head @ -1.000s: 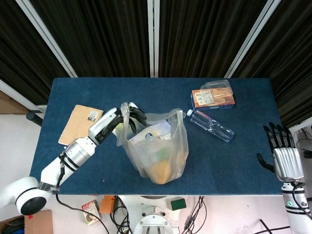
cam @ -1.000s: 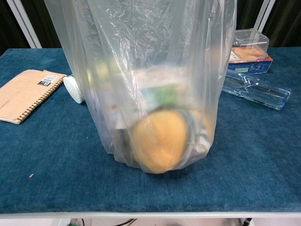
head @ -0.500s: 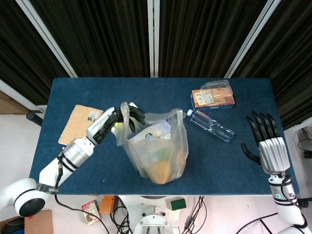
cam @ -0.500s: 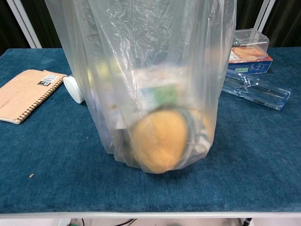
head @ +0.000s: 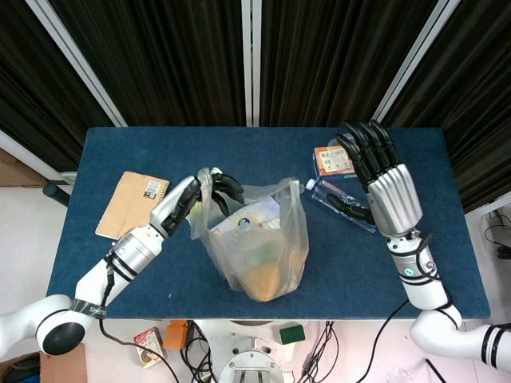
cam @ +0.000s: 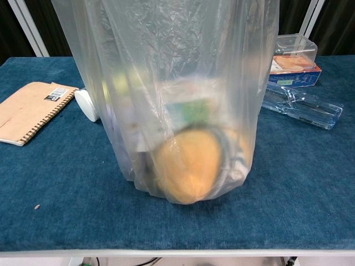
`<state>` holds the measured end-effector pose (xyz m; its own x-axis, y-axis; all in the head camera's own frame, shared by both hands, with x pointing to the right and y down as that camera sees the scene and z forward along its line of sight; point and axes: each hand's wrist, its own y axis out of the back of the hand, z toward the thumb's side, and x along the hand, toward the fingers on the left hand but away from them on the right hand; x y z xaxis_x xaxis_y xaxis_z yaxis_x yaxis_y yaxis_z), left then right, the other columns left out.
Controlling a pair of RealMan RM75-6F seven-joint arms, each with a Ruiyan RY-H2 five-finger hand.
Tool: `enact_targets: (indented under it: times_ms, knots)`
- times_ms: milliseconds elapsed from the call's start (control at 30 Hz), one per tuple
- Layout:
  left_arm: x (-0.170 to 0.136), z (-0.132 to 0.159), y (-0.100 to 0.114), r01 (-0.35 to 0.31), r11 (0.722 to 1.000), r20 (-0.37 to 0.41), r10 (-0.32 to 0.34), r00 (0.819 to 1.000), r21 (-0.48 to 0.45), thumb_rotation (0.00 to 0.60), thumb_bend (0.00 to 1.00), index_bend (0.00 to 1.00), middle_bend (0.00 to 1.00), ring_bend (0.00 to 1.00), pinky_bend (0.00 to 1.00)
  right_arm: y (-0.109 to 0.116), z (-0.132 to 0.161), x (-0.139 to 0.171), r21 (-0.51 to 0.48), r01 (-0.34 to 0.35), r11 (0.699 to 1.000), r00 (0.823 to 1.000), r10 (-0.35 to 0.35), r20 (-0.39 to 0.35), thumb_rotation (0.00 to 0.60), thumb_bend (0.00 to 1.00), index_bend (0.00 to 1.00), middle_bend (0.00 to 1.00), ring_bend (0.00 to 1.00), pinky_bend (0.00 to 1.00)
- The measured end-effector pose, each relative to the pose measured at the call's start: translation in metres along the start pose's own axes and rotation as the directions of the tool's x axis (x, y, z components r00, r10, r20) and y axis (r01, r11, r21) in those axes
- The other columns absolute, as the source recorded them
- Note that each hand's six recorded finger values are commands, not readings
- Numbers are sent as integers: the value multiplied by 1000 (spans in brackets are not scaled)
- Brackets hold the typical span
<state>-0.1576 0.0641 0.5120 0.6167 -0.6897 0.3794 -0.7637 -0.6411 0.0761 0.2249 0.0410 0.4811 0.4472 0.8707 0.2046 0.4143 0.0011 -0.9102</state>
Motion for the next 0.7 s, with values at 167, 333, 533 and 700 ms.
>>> enact_targets:
  times_ms: [167, 333, 533, 700]
  knots:
    - [2, 1, -2, 0, 1000, -1, 0, 1000, -3, 0, 0, 369, 410, 343, 479, -10, 16, -22, -22, -45, 999, 999, 44, -11, 600, 101, 0, 0, 0, 0]
    - [2, 0, -1, -2, 1000, -8, 2, 1000, -3, 0, 0, 370, 410, 343, 486, -18, 33, -36, -41, -66, 997, 997, 64, -43, 600, 74, 0, 0, 0, 0]
    - [3, -1, -5, 7, 1000, -18, -8, 1000, -8, 0, 0, 369, 410, 343, 486, -20, 52, -52, -90, -62, 994, 996, 56, -66, 600, 71, 0, 0, 0, 0]
    - [7, 4, -15, 39, 999, -14, -40, 999, -16, 0, 0, 369, 410, 343, 485, -21, 63, -67, -113, -64, 992, 996, 56, -70, 600, 74, 0, 0, 0, 0]
